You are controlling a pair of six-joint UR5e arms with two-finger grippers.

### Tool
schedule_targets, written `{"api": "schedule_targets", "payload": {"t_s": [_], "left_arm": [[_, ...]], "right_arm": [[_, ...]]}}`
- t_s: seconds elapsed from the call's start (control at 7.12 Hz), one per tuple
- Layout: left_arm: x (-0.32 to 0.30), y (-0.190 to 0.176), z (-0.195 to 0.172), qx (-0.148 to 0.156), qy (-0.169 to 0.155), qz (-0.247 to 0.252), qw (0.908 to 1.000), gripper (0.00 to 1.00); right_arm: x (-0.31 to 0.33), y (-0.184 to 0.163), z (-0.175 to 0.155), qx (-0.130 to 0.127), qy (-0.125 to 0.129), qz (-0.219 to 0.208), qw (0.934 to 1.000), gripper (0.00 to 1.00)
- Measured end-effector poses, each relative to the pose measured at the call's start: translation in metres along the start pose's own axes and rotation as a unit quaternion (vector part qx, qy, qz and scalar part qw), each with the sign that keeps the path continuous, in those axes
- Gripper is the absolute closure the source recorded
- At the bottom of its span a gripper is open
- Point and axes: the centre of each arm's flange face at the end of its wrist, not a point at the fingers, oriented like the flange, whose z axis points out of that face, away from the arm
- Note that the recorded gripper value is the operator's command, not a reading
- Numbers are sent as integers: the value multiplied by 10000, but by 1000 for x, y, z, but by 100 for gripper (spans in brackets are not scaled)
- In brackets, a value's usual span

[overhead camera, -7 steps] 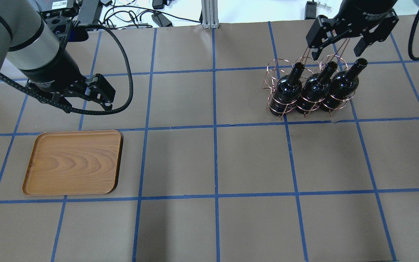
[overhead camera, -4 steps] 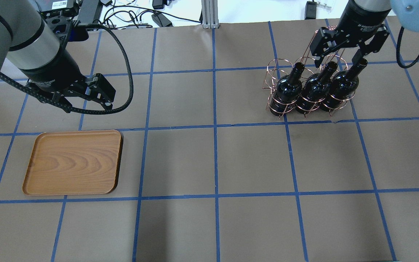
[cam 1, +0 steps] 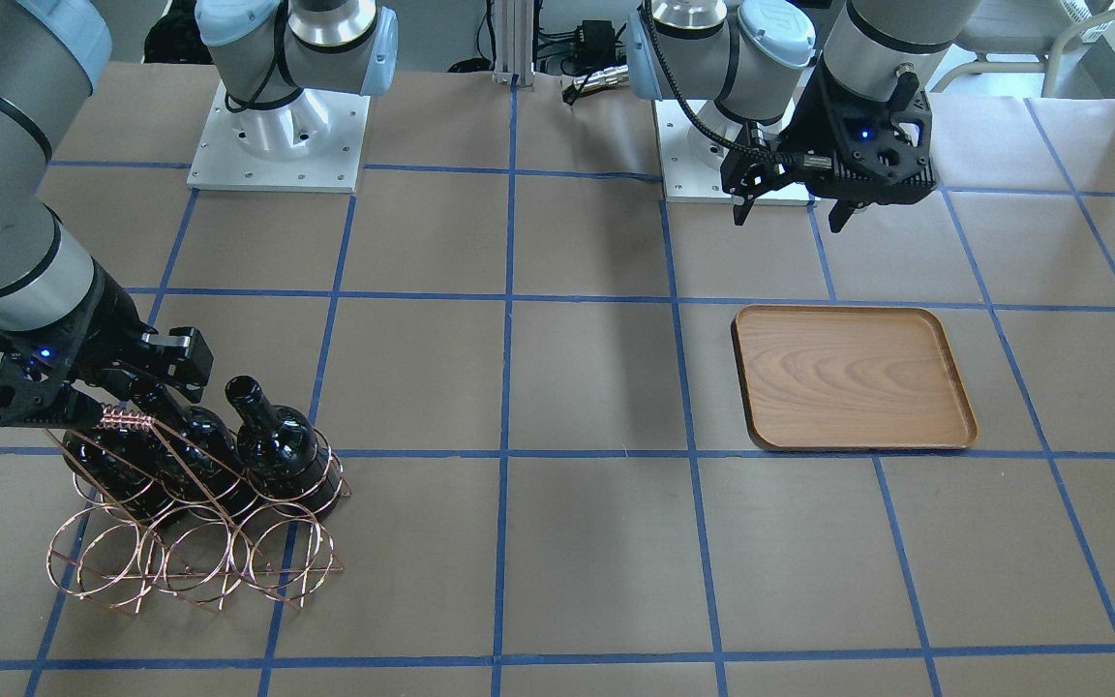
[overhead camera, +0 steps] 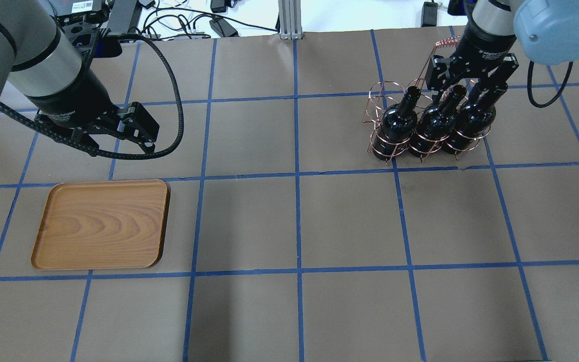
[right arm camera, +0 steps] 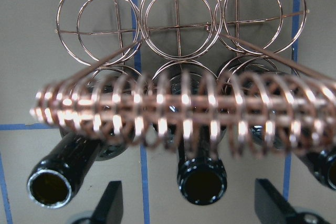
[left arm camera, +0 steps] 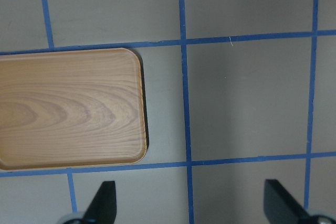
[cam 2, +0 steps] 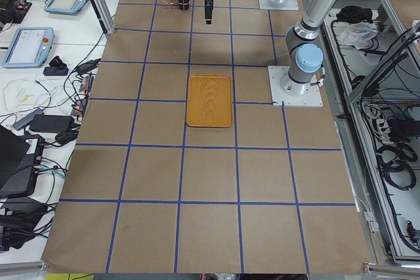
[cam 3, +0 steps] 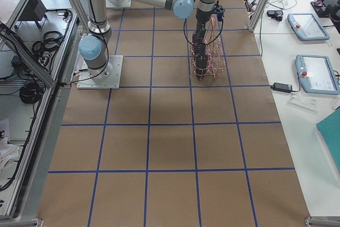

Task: Take wine from basket and place on tray
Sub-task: 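Grasp the middle dark wine bottle neck with the right gripper and lift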

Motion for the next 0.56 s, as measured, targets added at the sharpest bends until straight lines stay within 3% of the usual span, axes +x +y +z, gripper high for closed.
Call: {"api": "schedule_targets", "payload": {"t_s": [0.28,0.56], "left_arm": [[0,2,3,-5,-2,-23,10000,0],[0,3,3,-3,-3,-30,10000,0]], "right_arm": [[1,-5,6,-3,1,39,10000,86],[1,-8,-10,148,30,45,9999,86]]}}
